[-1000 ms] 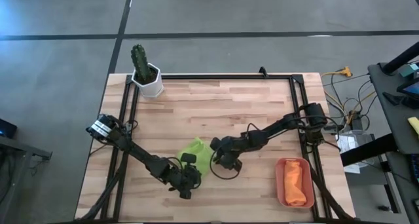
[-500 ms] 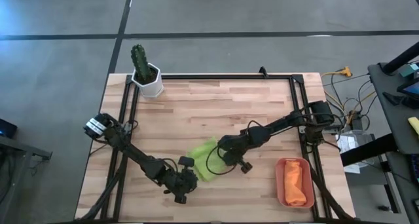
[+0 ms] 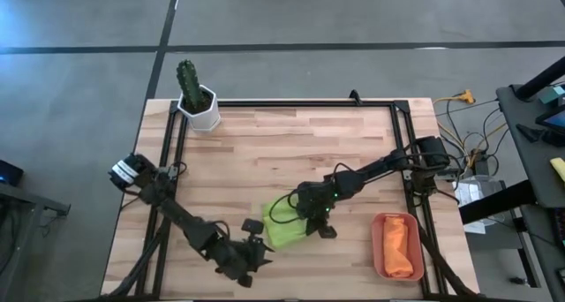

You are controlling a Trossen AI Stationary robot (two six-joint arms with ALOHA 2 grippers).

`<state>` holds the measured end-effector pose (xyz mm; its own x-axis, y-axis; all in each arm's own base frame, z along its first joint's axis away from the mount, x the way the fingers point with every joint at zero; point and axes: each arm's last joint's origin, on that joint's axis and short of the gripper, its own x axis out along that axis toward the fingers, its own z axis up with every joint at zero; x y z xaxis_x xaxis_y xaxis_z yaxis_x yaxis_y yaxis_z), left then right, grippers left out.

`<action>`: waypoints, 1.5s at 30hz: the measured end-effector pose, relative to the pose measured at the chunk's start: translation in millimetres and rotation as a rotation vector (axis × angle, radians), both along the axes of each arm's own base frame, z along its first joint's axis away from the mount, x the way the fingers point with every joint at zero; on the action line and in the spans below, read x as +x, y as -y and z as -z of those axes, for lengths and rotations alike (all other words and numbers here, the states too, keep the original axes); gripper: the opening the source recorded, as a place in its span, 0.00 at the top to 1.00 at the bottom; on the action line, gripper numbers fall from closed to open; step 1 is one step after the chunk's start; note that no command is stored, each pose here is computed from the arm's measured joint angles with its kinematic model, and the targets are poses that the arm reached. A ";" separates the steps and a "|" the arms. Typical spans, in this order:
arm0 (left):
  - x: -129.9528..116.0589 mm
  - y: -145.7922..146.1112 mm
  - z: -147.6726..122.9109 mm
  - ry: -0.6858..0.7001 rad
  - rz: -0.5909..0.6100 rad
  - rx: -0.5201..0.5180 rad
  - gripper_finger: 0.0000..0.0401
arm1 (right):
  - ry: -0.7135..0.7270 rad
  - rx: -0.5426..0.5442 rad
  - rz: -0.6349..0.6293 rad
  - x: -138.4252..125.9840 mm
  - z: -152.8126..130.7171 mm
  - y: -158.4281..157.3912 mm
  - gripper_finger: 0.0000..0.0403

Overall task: Roll microfiber towels into tight, uniform cylinder then place into a basket
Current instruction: Roll the green microfiber cloth

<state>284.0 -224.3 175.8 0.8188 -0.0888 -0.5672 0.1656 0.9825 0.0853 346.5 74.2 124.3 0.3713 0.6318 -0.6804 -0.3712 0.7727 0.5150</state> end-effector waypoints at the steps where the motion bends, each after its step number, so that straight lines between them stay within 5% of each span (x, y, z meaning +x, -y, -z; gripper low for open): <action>1: 0.1 2.7 -1.8 0.031 0.001 0.004 0.70 | -0.003 0.027 0.004 0.7 -0.9 -0.6 0.98; 9: 1.1 11.6 19.2 0.043 -0.039 0.092 0.66 | -0.001 0.113 0.040 4.9 -5.3 -2.3 0.98; 26: 36.4 15.0 62.0 -0.013 -0.180 0.233 0.30 | 0.010 0.205 0.145 6.9 -0.6 -2.5 0.98; 36: 35.8 7.6 63.6 -0.037 -0.312 0.247 0.36 | 0.034 0.206 0.138 7.7 -2.1 -2.7 0.98; 45: 36.2 5.8 64.4 -0.040 -0.318 0.253 0.61 | 0.046 0.211 0.129 7.4 -3.3 -2.6 0.98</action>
